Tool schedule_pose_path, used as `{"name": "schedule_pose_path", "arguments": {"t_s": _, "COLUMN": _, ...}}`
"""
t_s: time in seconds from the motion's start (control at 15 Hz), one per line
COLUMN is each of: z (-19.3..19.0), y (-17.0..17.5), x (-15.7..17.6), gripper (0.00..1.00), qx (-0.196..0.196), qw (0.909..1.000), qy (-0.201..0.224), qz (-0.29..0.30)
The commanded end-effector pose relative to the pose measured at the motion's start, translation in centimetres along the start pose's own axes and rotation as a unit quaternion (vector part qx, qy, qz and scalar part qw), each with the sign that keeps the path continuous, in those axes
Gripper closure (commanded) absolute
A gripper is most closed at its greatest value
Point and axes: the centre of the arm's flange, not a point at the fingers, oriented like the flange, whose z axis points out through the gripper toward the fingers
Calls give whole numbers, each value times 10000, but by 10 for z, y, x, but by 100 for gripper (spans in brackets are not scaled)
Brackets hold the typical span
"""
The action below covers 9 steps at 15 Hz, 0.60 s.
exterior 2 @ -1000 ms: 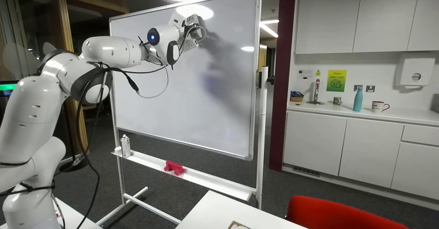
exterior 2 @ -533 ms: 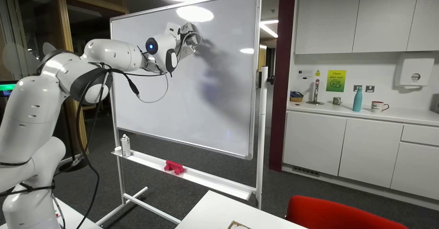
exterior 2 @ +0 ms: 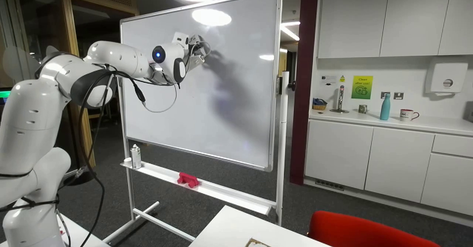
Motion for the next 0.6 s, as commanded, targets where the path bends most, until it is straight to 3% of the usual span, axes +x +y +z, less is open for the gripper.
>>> {"name": "schedule_pose_path", "arguments": {"t_s": 0.0, "z": 0, "y": -54, "x": -16, "gripper": 65, "qx": 410, "qw": 9986, "qy": -293, "qz": -161}}
{"name": "schedule_pose_path", "arguments": {"t_s": 0.53, "z": -13, "y": -101, "x": -15, "gripper": 65, "qx": 624, "qw": 9935, "qy": -941, "qz": -145}}
